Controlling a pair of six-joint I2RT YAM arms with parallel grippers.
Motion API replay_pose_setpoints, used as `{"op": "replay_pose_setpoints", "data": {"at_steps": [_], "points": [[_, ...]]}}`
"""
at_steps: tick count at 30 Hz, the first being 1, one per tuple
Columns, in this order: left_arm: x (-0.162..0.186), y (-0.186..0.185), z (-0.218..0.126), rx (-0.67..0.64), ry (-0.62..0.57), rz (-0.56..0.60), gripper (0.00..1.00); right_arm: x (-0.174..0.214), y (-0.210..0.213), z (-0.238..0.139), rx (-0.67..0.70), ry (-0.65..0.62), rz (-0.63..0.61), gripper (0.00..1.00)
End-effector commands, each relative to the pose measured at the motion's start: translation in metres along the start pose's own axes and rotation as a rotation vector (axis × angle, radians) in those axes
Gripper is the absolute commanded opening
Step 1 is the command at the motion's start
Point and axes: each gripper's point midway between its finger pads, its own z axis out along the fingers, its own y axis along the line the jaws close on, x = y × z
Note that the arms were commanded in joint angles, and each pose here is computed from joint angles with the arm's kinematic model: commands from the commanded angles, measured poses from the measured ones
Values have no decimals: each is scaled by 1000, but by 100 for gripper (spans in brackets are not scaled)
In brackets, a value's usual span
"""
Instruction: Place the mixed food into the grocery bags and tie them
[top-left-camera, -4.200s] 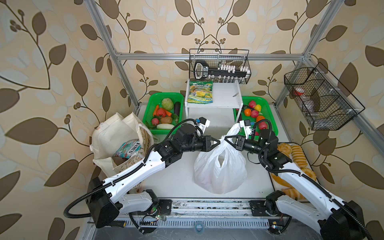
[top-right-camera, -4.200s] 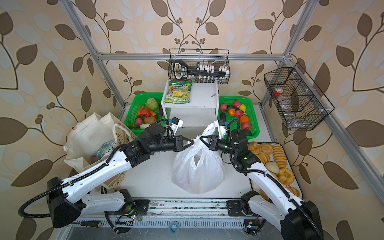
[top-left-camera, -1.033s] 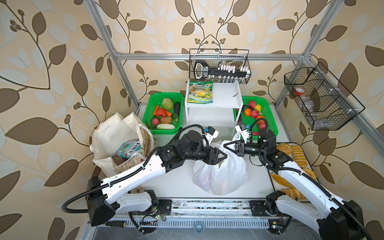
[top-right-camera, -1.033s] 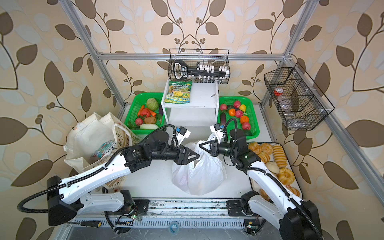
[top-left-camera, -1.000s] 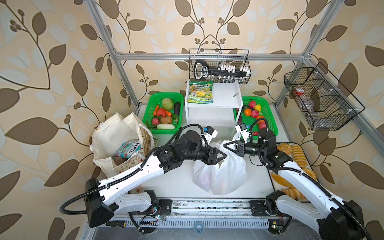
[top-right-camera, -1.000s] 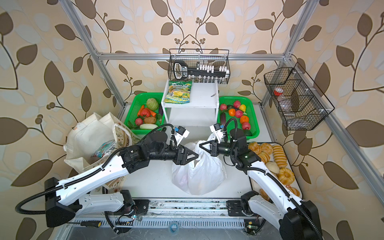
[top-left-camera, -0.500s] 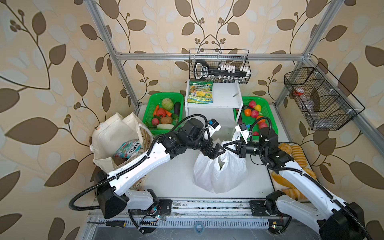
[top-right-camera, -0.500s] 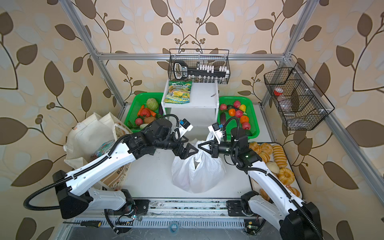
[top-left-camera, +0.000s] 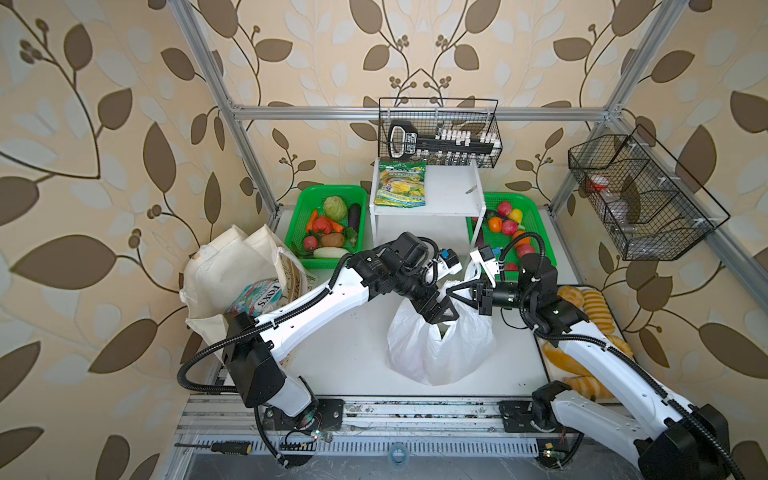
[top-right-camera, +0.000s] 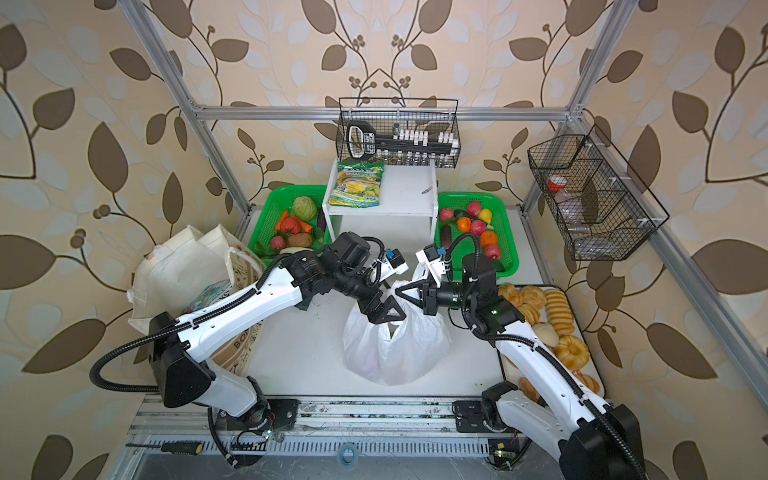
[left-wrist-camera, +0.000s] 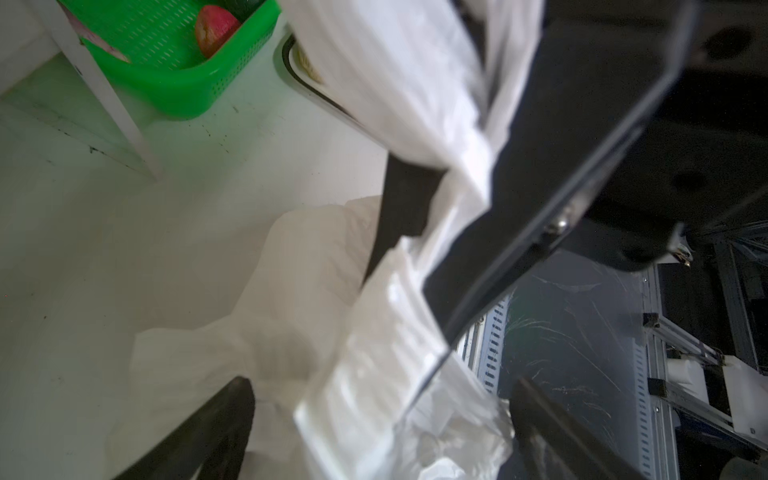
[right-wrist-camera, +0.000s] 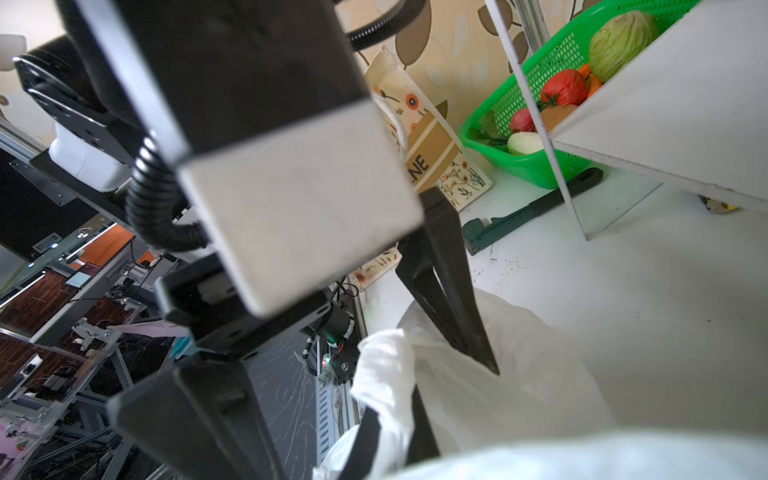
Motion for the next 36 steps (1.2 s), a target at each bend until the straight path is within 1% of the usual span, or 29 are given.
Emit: {"op": "replay_pose_setpoints", "data": {"at_steps": [1,4,8,13,18,21,23,28,31,33,36], "points": [[1,-3,-6,-9,20,31,90,-15,10,-1,-28,-19,-59,7],[-1,-2,-10,-27,13,41,85,-15,10,0,-27,-18,-58,6],[-3,-7,-14,-16,-4,55,74,-15,9,-1,-24,-17,-53,7],[-1,-7,-10,-2,7,37,72,-16,10,-1,-24,-21,-51,7],[-2,-5,-8,-13,3,30,65,-18,11,-2,-24,-26,-43,7],[-3,-4,-7,-18,3,30,64,-20,13,-2,-31,-32,-38,7],[-4,-3,-6,-27,0,27,62,-20,14,-2,-33,-34,-38,7],[-9,-1,-6,-43,-25,29,41,-20,15,-3,-36,-33,-32,7],[-12,0,-6,-53,-44,34,36,-19,16,-3,-36,-31,-32,7],[-16,-1,-7,-55,-61,39,32,-18,15,-3,-34,-30,-29,7],[-19,0,-8,-64,-75,39,22,-18,15,-4,-33,-29,-28,7]]}}
